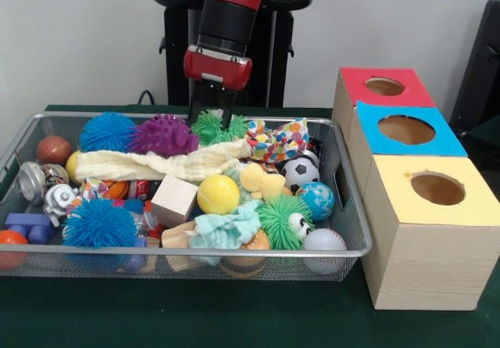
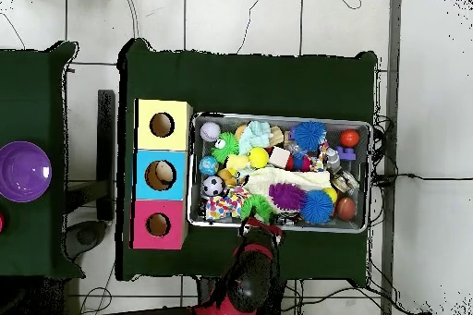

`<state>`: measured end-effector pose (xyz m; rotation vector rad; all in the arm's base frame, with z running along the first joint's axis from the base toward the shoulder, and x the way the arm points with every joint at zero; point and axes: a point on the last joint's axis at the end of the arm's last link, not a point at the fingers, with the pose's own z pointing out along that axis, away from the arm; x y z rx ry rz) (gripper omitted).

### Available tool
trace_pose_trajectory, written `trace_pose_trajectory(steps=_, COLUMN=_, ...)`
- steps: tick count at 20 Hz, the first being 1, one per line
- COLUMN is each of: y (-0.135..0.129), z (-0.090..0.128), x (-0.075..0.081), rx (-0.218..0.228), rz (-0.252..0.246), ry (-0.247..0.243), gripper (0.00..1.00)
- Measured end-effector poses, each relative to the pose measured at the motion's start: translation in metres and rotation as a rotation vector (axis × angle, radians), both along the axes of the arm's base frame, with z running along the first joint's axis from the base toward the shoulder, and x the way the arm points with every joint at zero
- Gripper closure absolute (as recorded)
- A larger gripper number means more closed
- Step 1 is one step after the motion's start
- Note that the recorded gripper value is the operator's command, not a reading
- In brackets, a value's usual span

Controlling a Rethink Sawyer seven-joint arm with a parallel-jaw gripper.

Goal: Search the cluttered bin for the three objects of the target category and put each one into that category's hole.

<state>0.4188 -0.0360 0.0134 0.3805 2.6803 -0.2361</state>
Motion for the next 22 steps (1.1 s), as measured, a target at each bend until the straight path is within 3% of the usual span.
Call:
trace_pose_trajectory(steps=10, y=0.01, z=0.004, x=0.003, rx=0.034, rz=0.012, ry=-0.025, gripper=0.0)
trace_pose_trajectory(steps=22, y=0.058, z=-0.001, x=-0.007, rx=0.002, rz=0.149, ry=0.01, gripper=0.0)
